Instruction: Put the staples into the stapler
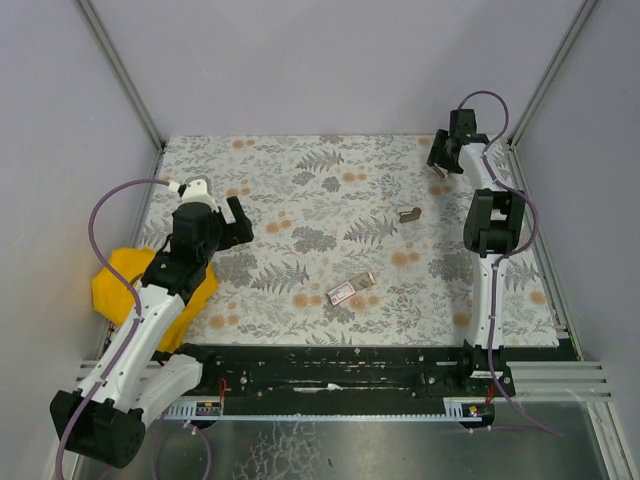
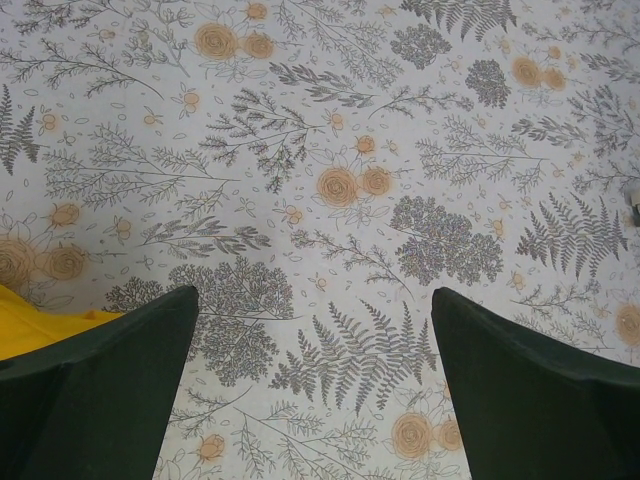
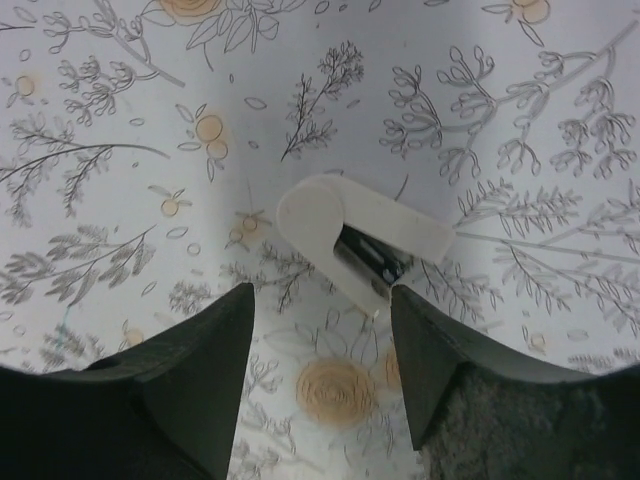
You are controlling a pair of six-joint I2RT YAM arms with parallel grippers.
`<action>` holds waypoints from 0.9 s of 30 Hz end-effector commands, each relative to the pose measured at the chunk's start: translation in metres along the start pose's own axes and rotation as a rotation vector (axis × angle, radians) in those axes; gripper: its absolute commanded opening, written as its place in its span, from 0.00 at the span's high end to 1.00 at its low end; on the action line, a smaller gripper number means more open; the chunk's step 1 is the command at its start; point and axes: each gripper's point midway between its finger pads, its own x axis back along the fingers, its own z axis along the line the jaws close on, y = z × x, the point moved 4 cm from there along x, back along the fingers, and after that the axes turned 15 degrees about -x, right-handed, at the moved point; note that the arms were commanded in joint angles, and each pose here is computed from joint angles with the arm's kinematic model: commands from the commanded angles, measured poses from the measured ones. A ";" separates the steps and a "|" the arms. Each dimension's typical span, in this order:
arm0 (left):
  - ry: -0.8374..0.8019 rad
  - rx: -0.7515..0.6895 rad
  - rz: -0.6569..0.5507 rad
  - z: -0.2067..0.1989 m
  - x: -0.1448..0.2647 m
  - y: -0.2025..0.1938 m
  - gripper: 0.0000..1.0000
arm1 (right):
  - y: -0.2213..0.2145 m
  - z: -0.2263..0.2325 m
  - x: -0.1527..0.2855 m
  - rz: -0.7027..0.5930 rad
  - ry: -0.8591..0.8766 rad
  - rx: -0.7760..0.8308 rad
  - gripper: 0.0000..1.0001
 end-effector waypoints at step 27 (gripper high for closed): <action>0.053 0.019 0.016 0.013 -0.013 -0.002 0.00 | 0.004 -0.003 -0.035 -0.031 0.023 0.171 0.86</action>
